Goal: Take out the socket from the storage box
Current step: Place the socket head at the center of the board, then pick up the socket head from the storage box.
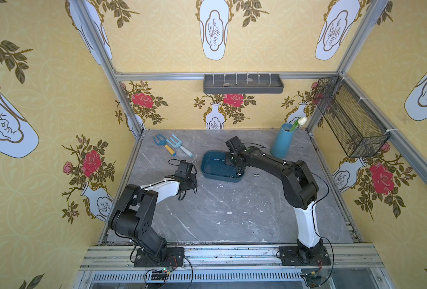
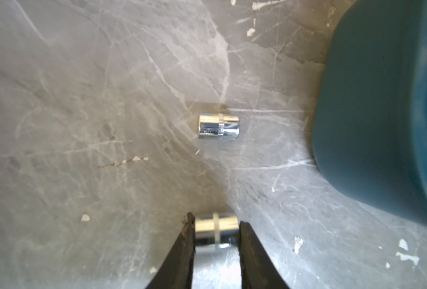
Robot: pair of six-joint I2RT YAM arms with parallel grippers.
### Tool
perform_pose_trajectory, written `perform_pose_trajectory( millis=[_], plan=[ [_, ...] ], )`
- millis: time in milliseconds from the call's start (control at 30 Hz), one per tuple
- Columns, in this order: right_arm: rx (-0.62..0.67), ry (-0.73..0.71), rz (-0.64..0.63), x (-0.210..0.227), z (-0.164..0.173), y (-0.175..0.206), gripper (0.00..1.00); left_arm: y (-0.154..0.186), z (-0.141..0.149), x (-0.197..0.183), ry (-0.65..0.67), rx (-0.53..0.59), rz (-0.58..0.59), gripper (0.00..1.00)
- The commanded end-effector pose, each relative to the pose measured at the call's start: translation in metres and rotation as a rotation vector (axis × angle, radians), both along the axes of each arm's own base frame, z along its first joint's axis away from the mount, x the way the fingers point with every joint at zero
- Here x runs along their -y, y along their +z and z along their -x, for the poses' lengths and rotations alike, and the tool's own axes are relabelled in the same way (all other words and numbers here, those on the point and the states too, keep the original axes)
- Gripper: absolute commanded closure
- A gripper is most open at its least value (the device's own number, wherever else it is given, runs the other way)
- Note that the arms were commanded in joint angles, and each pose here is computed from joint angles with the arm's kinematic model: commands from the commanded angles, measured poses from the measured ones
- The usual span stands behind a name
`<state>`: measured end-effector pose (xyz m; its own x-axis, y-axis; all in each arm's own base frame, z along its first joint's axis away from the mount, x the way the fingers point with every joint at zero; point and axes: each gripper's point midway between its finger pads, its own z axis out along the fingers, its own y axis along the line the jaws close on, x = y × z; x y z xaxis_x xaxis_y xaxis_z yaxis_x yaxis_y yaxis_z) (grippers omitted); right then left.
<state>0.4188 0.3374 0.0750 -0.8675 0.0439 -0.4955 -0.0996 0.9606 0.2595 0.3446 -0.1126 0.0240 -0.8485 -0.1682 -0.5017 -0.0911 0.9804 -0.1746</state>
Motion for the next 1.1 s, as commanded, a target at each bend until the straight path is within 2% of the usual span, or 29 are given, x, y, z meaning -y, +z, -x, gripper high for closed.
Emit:
perform_pose_trajectory(
  millis=[0, 200, 667, 1067],
  plan=[
    [0.003, -0.031, 0.019, 0.002, -0.003, -0.004, 0.40, 0.003, 0.000, -0.002, 0.002, 0.011, -0.010, 0.62],
    [-0.008, -0.050, 0.033, 0.001, -0.007, -0.014, 0.40, 0.012, 0.000, -0.002, 0.000, 0.030, -0.005, 0.57],
    [0.043, -0.072, 0.119, -0.001, -0.019, -0.028, 0.40, 0.075, -0.002, -0.005, -0.003, 0.202, 0.035, 0.42],
    [0.118, -0.080, 0.191, -0.001, -0.031, -0.037, 0.42, 0.090, -0.004, -0.004, -0.004, 0.270, 0.054, 0.41]
  ],
)
